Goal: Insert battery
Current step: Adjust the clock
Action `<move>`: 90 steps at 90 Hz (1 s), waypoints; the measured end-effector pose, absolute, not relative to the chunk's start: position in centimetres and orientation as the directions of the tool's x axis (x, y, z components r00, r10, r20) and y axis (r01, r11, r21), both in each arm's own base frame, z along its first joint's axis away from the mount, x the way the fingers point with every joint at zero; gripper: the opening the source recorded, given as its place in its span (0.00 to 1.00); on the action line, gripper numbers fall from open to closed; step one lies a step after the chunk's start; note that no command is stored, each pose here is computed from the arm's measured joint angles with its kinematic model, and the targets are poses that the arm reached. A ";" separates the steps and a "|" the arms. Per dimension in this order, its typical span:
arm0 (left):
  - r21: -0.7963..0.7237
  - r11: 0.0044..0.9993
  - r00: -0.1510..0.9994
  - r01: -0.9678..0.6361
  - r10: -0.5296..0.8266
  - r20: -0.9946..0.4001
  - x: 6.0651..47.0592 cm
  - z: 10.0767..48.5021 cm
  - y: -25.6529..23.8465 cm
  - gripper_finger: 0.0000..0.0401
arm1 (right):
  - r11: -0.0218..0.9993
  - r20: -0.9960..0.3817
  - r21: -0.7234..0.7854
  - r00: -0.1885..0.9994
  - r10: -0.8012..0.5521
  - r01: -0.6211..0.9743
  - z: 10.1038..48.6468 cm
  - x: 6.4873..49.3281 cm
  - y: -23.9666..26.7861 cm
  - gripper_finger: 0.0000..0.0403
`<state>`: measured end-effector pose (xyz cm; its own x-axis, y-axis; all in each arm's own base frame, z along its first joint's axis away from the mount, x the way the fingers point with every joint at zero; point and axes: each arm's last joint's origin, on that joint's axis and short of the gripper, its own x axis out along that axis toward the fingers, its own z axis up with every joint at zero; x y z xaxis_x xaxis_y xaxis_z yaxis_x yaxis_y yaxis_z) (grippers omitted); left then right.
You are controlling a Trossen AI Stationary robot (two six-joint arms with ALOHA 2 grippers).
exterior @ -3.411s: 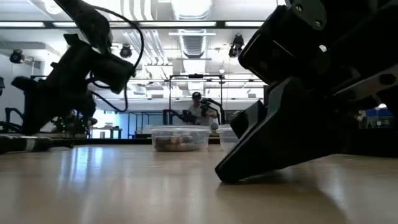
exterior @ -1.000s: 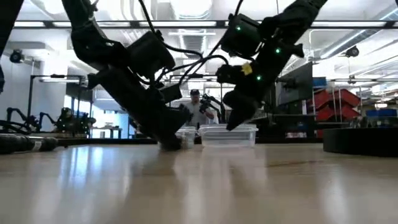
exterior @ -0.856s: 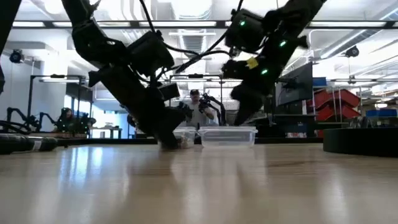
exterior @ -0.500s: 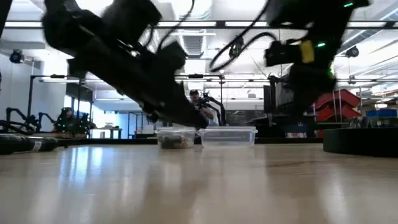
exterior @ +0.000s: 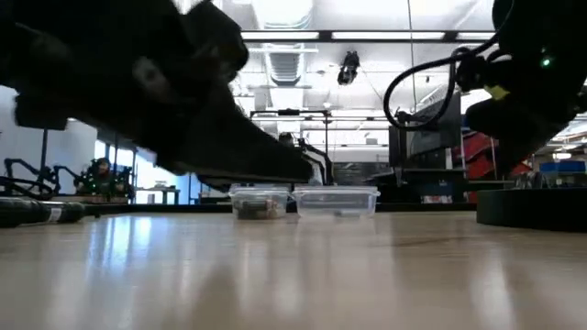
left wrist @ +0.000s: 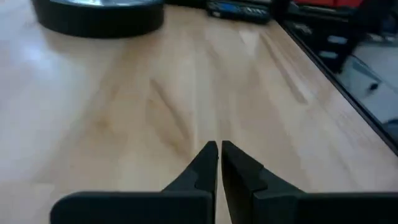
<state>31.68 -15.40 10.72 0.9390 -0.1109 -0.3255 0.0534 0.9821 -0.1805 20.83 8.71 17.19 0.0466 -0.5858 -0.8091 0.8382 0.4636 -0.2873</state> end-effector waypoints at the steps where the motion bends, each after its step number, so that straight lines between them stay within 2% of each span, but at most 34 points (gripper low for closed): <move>1: -0.179 0.983 0.940 0.051 -0.108 -0.325 31.6 10.7 -15.5 0.00 | 0.461 -0.809 -0.287 0.046 -0.586 0.840 17.2 20.8 8.7 0.00; 19: -0.145 0.989 0.943 0.044 -0.089 -0.320 31.5 10.2 -17.0 0.00 | 0.436 -0.815 -0.246 0.059 -0.577 0.865 16.5 20.9 8.4 0.00; 43: -0.159 0.986 0.950 0.053 -0.099 -0.297 33.4 10.4 -18.4 0.06 | 0.488 -0.835 -0.096 0.197 -0.514 0.868 15.6 22.1 8.9 0.00; 51: -0.147 0.987 0.955 0.063 -0.102 -0.278 34.4 10.6 -19.0 0.10 | 0.536 -0.831 0.007 0.303 -0.466 0.844 15.6 23.3 9.4 0.00; 63: -0.116 0.990 0.960 0.077 -0.105 -0.259 36.1 10.7 -20.0 0.19 | 0.662 -0.788 0.177 0.508 -0.348 0.728 16.3 25.6 10.7 0.00; 73: -0.066 0.997 0.939 0.050 -0.070 -0.337 37.0 10.3 -20.6 0.25 | 0.762 -0.719 0.247 0.641 -0.269 0.598 17.7 27.0 12.1 0.00; 83: 0.018 1.000 0.896 -0.007 0.014 -0.444 37.4 10.0 -20.6 0.29 | 0.812 -0.700 0.236 0.673 -0.239 0.534 18.9 27.3 13.1 0.00; 90: 0.061 0.998 0.876 -0.033 0.059 -0.478 37.7 10.3 -20.7 0.32 | 0.817 -0.724 0.181 0.637 -0.267 0.548 19.1 26.8 13.3 0.00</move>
<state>37.68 -20.70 10.26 0.8762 0.0587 -0.4784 -0.0335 0.9976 0.0611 26.81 13.33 19.06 0.6367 -0.2668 -0.7235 0.5477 0.8169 0.1807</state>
